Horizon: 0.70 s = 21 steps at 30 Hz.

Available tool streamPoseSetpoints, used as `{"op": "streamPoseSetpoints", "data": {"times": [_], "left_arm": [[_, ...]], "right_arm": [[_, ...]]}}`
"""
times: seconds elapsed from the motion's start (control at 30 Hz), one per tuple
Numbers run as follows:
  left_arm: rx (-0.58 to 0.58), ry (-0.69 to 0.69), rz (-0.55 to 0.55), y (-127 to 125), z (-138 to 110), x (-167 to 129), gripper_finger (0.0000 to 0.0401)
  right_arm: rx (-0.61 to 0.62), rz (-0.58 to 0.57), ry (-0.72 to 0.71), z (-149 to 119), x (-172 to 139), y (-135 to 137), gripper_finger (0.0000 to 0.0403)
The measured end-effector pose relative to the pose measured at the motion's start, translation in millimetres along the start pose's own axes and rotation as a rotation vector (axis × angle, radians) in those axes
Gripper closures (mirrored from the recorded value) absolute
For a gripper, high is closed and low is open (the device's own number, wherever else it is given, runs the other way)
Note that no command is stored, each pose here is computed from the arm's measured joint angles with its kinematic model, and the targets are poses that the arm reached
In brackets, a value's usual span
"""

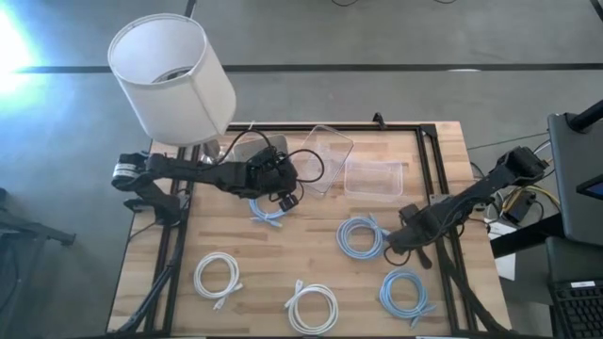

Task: Pick & Place USB Port
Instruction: Put the black USB cable into the white bin

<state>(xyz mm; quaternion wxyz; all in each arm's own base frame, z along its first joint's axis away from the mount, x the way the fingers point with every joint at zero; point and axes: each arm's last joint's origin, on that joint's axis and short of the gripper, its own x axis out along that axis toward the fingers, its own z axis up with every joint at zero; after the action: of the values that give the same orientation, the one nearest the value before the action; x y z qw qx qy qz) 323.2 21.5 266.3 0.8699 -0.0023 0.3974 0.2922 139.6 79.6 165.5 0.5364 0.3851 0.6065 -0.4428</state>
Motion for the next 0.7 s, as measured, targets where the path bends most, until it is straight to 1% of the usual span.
{"op": "streamPoseSetpoints", "data": {"times": [0.07, 0.23, 0.4, 0.7], "left_arm": [[0.004, -0.003, -0.001, -0.1, 0.3, 0.0, 0.0261], [0.010, -0.026, -0.006, -0.7, 2.7, 0.0, 0.0261], [0.006, -0.035, -0.009, -0.9, 3.7, -0.1, 0.0261], [0.004, -0.037, -0.010, -1.0, 4.0, -0.1, 0.0261]], "right_arm": [[0.020, -0.013, 0.015, -0.2, 2.0, -1.1, 0.0305], [0.025, -0.037, 0.015, 0.0, 4.8, -2.0, 0.0301], [0.034, -0.035, 0.011, 0.2, 5.6, -2.0, 0.0298], [0.056, -0.025, -0.013, 1.2, 8.5, -2.3, 0.0305]]}}
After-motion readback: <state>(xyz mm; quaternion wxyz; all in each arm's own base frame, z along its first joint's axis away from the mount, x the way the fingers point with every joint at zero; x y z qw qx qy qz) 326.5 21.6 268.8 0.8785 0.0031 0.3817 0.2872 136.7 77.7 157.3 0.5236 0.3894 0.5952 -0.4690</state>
